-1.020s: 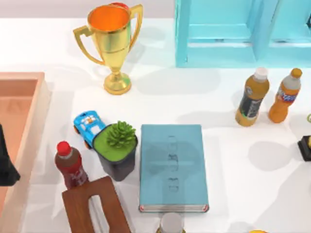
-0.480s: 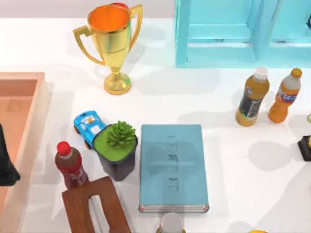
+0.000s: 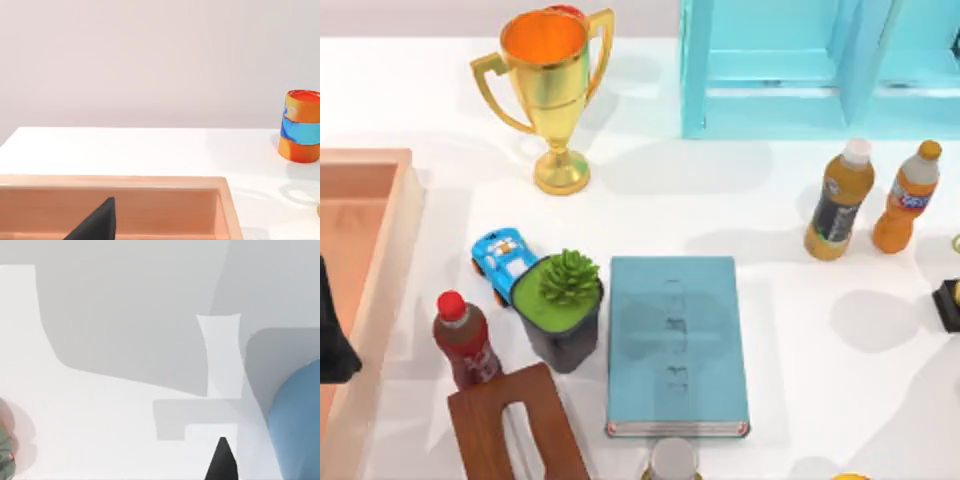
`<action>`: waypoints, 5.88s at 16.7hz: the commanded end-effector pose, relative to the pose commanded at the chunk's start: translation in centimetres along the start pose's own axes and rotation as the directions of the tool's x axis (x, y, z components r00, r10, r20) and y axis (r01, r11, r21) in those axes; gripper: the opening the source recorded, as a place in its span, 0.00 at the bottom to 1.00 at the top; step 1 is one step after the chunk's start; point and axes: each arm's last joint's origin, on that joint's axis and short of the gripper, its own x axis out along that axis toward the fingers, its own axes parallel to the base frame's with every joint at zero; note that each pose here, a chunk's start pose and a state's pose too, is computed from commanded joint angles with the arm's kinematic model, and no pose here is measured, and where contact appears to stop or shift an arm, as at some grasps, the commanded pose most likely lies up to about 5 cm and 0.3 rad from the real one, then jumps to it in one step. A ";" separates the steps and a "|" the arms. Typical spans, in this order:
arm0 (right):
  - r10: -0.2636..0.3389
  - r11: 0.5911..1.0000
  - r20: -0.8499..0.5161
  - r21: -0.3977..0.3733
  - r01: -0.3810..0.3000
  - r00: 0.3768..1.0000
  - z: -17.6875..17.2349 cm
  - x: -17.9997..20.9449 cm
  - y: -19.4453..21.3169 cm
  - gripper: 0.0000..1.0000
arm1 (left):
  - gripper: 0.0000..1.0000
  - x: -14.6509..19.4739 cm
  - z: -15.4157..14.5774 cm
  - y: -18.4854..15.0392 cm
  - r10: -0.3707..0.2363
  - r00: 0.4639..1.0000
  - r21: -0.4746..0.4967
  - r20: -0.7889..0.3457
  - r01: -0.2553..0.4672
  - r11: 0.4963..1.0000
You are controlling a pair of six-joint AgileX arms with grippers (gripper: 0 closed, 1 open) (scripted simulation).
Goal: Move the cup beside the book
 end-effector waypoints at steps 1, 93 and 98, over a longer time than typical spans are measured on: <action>0.000 1.000 0.000 0.000 0.000 1.000 0.0 0.0 0.0 0.10 | 1.00 0.0 0.0 0.0 0.000 1.000 0.000 0.000 0.000 1.000; -0.008 0.000 -0.026 1.000 0.026 1.000 39.8 -4.9 4.7 1.00 | 1.00 0.0 0.0 0.0 0.000 1.000 0.000 0.000 0.000 1.000; -0.008 0.000 -0.026 1.000 0.026 1.000 39.8 -4.9 4.7 1.00 | 1.00 0.0 0.0 0.0 0.000 1.000 0.000 0.000 0.000 1.000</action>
